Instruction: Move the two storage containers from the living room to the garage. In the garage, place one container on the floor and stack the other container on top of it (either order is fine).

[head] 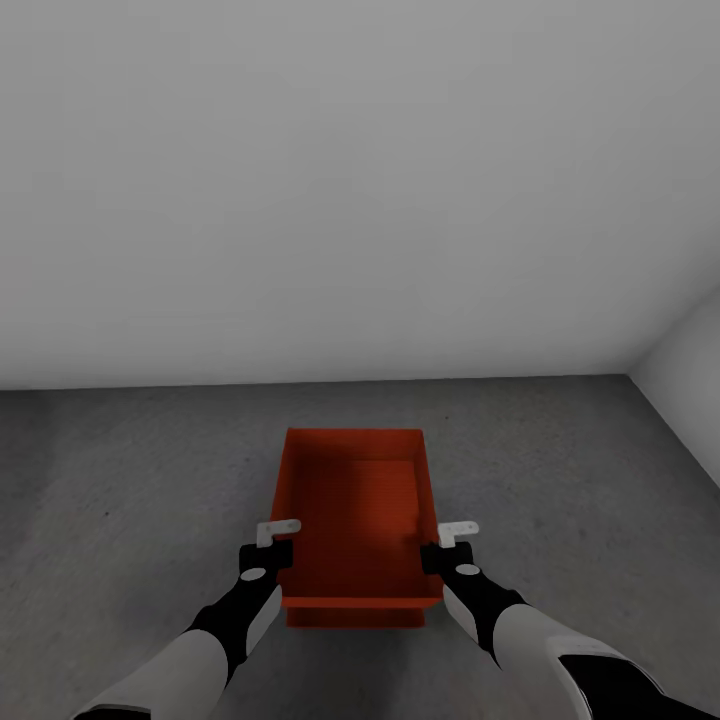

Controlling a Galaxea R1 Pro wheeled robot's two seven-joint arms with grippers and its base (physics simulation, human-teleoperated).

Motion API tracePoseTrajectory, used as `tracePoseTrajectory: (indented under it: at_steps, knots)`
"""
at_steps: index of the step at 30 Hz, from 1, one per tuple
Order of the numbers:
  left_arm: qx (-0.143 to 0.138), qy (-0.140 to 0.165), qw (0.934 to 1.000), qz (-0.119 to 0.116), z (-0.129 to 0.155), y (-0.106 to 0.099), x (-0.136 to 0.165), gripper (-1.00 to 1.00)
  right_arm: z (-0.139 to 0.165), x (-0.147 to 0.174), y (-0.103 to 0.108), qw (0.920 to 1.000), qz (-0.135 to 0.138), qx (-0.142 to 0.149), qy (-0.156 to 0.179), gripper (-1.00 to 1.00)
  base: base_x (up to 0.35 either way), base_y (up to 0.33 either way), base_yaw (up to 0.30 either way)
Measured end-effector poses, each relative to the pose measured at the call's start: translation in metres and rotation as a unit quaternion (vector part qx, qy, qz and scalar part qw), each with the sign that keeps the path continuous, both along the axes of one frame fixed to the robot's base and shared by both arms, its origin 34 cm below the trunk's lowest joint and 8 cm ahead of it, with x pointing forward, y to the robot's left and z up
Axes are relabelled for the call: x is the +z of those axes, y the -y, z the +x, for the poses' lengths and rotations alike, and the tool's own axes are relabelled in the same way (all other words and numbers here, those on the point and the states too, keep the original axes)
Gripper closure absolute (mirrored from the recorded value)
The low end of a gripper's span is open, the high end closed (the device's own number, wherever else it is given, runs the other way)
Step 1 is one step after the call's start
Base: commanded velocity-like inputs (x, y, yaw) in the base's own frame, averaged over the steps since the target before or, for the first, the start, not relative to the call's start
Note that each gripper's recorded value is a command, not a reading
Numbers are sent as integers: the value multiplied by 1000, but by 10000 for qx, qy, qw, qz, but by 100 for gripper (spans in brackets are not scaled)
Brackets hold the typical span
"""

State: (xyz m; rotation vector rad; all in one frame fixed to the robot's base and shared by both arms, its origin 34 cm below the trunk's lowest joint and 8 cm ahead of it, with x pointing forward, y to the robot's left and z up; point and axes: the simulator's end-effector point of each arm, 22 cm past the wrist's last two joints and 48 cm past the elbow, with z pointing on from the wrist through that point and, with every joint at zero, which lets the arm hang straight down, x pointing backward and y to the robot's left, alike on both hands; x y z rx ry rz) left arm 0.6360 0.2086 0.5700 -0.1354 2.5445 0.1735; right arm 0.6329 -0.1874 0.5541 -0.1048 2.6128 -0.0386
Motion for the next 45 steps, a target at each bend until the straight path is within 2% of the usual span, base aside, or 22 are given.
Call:
tracePoseTrajectory:
  at_steps: [45]
  knots:
    - [3,-143,9999,-40,-12,-1,-8,100,-12,-6,-2,9999,18,-34,-139,100,0,0,0]
